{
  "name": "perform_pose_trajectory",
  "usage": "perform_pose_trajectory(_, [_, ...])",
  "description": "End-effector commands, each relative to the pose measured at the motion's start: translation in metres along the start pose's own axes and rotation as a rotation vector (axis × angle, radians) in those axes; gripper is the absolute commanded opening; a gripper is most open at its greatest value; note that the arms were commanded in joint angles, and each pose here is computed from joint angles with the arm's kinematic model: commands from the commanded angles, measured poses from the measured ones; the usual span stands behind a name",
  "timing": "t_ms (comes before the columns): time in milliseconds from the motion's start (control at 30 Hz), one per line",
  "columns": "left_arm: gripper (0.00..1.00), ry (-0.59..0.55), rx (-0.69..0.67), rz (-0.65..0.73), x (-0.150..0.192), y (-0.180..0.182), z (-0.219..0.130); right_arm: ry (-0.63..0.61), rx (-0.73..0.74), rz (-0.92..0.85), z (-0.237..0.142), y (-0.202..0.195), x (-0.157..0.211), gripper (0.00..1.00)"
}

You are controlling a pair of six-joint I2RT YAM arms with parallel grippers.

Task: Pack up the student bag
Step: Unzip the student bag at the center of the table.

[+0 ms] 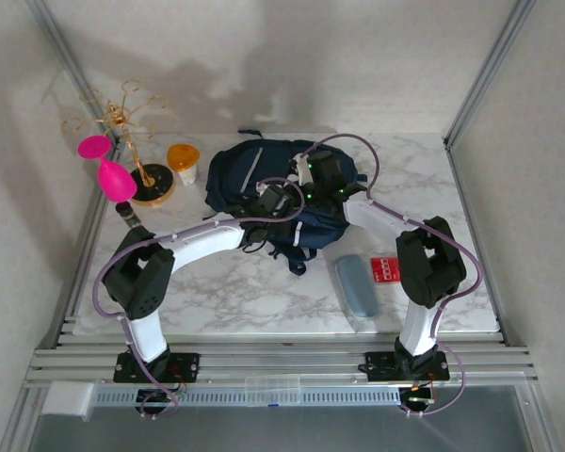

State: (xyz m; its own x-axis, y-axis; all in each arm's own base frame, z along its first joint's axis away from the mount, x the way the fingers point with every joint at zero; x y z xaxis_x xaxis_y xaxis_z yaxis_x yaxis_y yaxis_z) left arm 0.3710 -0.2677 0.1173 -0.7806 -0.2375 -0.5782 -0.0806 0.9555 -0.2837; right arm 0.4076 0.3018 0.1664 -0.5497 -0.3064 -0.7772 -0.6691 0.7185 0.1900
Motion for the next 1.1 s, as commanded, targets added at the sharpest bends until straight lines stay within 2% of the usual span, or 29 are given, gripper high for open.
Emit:
perform_pose_trajectory(0, [0.43, -0.07, -0.031, 0.063, -0.013, 0.001, 0.001, -0.161, -0.056, -0.034, -0.025, 0.017, -0.055, 0.0])
perform_pose_trajectory(200, [0.37, -0.116, -0.002, 0.109, -0.026, -0.01, 0.005, -0.155, -0.061, -0.029, -0.022, 0.016, -0.051, 0.0])
perform_pose_trajectory(433, [0.16, -0.137, 0.01, 0.099, -0.041, -0.006, 0.005, -0.146, -0.052, -0.028, -0.021, 0.013, -0.048, 0.0])
perform_pose_trajectory(600, [0.09, -0.135, 0.035, 0.111, -0.041, 0.0, -0.004, -0.151, -0.042, -0.026, -0.023, 0.009, -0.05, 0.0])
perform_pose_trajectory(700, [0.0, -0.137, 0.021, 0.098, -0.045, 0.012, -0.007, -0.149, -0.035, -0.023, -0.024, 0.006, -0.05, 0.0])
perform_pose_trajectory(1067, [0.0, -0.107, 0.005, 0.095, -0.049, 0.057, -0.014, -0.155, 0.033, 0.0, -0.035, -0.013, -0.05, 0.0])
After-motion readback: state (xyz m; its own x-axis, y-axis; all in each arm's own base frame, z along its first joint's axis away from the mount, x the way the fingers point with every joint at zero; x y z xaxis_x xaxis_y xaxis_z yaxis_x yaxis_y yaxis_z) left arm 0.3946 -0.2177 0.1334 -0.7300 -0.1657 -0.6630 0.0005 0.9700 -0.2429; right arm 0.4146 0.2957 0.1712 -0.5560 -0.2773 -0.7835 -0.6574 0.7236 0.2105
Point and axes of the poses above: each hand's point on the last joint's axis, 136 mm out from that joint toward the fingers, its own z axis out along the fingers, its own y axis along the line the jaws close on, x = y × z, the point moved 2 cm from there along -z, back along the fingers, and after that the axes turned 13 degrees about -z, right-handed, at the moved point
